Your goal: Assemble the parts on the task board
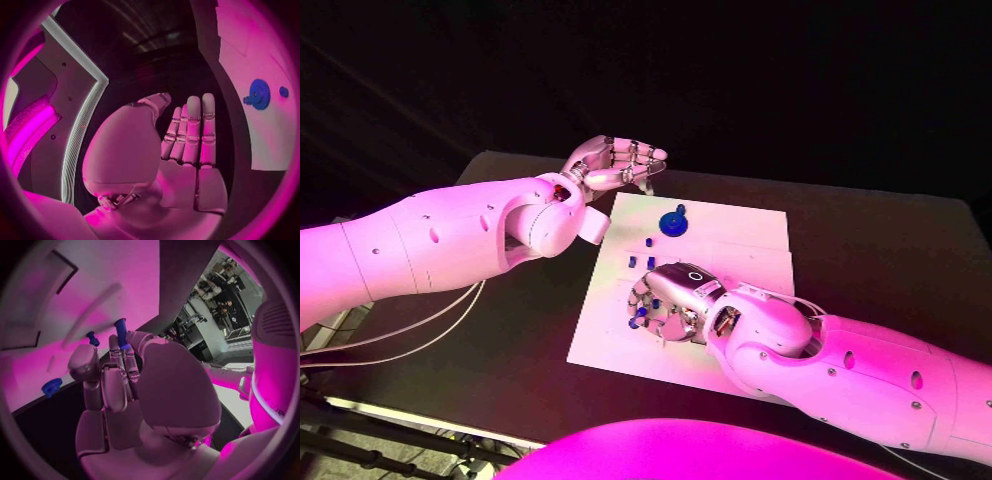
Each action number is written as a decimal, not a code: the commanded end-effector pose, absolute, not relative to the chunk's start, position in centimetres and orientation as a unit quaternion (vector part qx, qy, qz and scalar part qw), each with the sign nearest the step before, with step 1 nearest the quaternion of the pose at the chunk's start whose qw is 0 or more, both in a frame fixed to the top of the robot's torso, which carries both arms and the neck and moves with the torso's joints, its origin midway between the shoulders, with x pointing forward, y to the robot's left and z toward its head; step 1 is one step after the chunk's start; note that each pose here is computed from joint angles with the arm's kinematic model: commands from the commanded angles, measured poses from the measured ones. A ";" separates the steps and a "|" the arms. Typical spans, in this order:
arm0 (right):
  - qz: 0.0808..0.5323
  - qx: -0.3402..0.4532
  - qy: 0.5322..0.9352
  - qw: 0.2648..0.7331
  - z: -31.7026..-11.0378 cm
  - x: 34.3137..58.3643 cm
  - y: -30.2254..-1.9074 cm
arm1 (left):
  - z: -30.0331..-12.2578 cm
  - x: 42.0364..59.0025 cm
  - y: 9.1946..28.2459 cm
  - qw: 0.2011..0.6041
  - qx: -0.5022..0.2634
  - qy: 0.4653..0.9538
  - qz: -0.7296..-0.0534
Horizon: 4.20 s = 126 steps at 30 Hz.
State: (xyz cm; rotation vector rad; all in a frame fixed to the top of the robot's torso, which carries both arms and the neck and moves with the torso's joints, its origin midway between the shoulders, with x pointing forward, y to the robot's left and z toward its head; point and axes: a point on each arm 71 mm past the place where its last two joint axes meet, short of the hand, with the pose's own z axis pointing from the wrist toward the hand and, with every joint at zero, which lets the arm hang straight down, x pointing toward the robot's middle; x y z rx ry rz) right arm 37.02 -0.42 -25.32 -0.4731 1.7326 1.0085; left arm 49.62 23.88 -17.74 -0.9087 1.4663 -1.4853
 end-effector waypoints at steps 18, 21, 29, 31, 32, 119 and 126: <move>0.425 -0.216 0.717 0.508 -25.7 35.9 0.5 | -17.7 49.6 23.8 0.414 -0.361 0.585 -0.597; 0.427 -0.212 0.716 0.510 -25.6 35.9 0.5 | -17.7 49.6 23.8 0.414 -0.361 0.585 -0.597; 0.435 -0.195 0.706 0.524 -25.4 35.8 -0.1 | -17.7 49.6 23.9 0.415 -0.362 0.585 -0.595; 0.438 -0.191 0.703 0.527 -25.3 35.6 -0.3 | -17.7 49.6 23.9 0.415 -0.362 0.585 -0.595; 0.440 -0.188 0.701 0.529 -25.2 35.6 -0.5 | -17.7 49.6 23.9 0.415 -0.362 0.585 -0.595; 0.235 0.105 0.865 0.431 -28.4 36.0 -16.3 | -18.0 49.0 24.7 0.408 -0.368 0.590 -0.591; 0.230 0.122 0.853 0.452 -28.2 36.3 -17.1 | -18.0 49.0 24.7 0.409 -0.368 0.590 -0.591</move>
